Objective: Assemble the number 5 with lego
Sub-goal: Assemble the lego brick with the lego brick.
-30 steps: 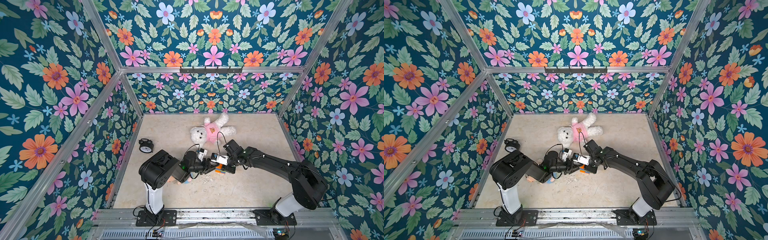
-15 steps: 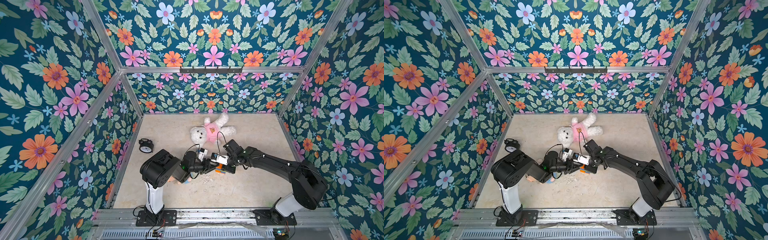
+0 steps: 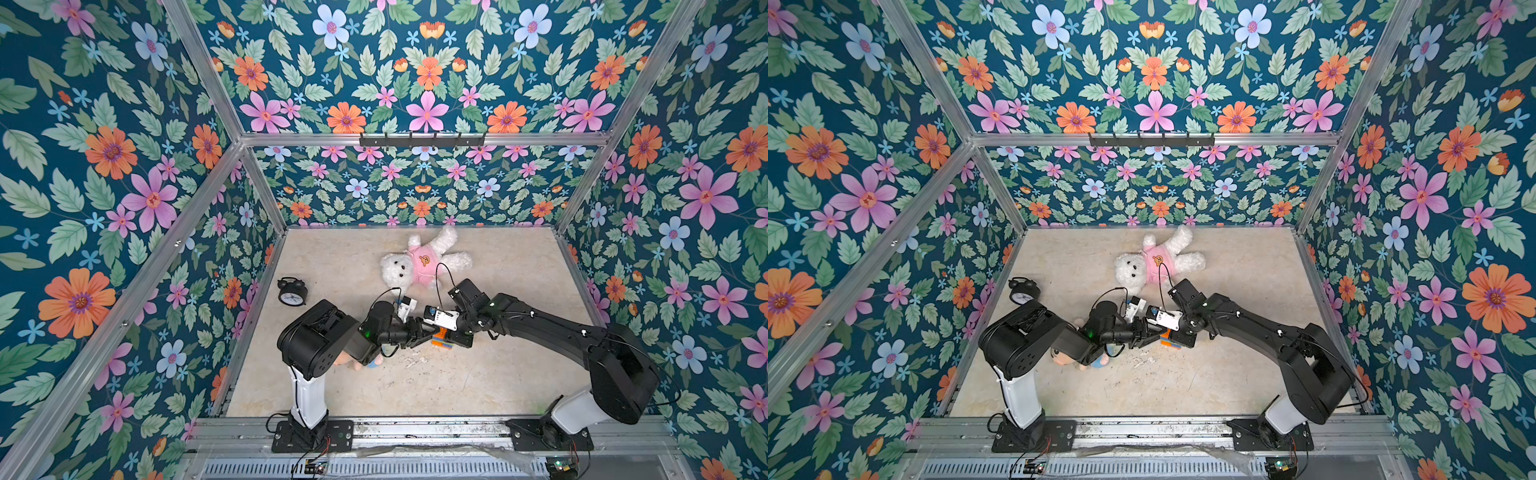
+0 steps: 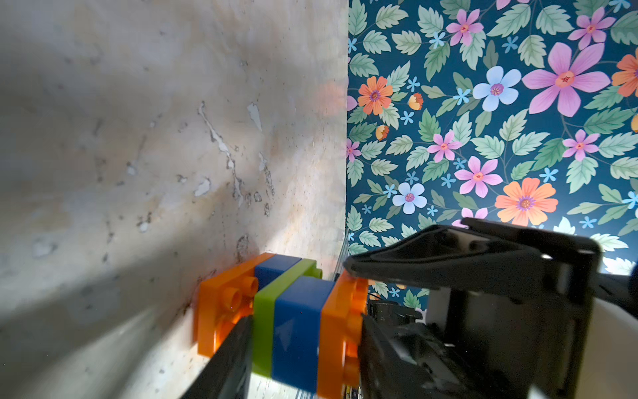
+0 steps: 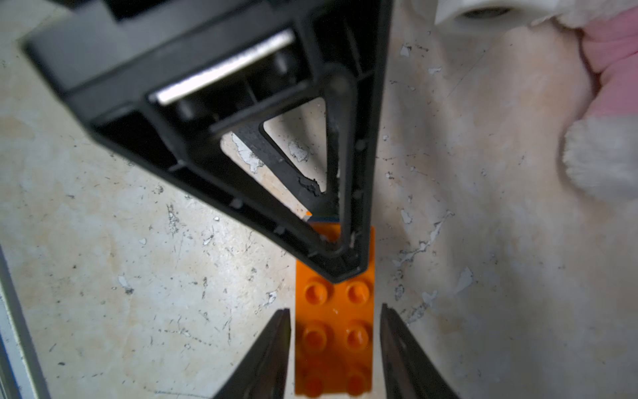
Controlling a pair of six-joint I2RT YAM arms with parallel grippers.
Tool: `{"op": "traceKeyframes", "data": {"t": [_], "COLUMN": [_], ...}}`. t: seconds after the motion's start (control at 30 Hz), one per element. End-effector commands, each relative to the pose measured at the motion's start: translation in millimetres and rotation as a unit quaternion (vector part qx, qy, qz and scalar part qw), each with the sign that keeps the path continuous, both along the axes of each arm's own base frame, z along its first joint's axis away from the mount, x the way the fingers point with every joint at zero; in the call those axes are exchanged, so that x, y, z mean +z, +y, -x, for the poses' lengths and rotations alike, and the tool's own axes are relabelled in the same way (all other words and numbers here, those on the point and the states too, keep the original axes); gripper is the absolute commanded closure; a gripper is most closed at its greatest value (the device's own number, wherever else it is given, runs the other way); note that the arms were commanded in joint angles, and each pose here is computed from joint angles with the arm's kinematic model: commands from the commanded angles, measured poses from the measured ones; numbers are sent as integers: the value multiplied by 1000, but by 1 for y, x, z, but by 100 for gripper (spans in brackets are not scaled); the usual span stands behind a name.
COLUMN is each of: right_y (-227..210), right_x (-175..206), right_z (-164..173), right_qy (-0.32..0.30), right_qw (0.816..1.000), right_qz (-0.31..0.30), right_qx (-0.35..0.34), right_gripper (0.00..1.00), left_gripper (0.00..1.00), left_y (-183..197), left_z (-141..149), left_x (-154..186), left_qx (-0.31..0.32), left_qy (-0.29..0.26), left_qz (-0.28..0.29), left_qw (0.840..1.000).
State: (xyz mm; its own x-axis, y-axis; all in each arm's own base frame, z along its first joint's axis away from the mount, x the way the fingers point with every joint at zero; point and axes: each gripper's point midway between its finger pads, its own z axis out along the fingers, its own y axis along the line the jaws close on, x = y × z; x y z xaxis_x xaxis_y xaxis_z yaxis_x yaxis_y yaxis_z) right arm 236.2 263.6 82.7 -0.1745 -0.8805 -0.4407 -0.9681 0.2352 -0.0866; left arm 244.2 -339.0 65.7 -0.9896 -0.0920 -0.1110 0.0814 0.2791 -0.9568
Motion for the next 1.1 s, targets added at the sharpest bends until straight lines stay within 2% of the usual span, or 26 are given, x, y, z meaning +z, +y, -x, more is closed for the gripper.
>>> {"op": "traceKeyframes", "data": {"t": [0.0, 0.17, 0.3, 0.4, 0.53, 0.67, 0.87, 1.07], "right_y": [2, -2, 7, 4, -6, -12, -14, -14], "right_x": [7, 11, 40, 65, 73, 50, 17, 17], "right_z": [-2, -4, -18, -35, -43, -36, -23, -21], "right_qy": [-7, -17, -31, -46, -9, 47, 101, 107], "right_qw": [1000, 999, 988, 961, 916, 897, 896, 889], "right_qz": [-13, -20, -112, -188, -250, -236, -191, -206], "right_qx": [-13, -29, -105, -200, -313, -371, -389, -394], "right_gripper": [47, 45, 44, 46, 52, 53, 49, 46], "left_gripper": [45, 38, 32, 33, 37, 37, 36, 36], "left_y": [0, 1, 1, -1, -1, -1, 0, 1], "left_z": [2, 3, 2, 2, 2, 3, 6, 4], "left_x": [0, -3, -2, 0, 1, -1, -2, -1], "left_qx": [-10, -10, -9, -12, -17, -18, -20, -17], "left_qy": [-7, -5, -9, -12, -13, -10, -8, -8], "left_qz": [-4, -11, -10, -7, -7, -10, -13, -14], "left_qw": [1000, 1000, 1000, 1000, 1000, 1000, 1000, 1000]}}
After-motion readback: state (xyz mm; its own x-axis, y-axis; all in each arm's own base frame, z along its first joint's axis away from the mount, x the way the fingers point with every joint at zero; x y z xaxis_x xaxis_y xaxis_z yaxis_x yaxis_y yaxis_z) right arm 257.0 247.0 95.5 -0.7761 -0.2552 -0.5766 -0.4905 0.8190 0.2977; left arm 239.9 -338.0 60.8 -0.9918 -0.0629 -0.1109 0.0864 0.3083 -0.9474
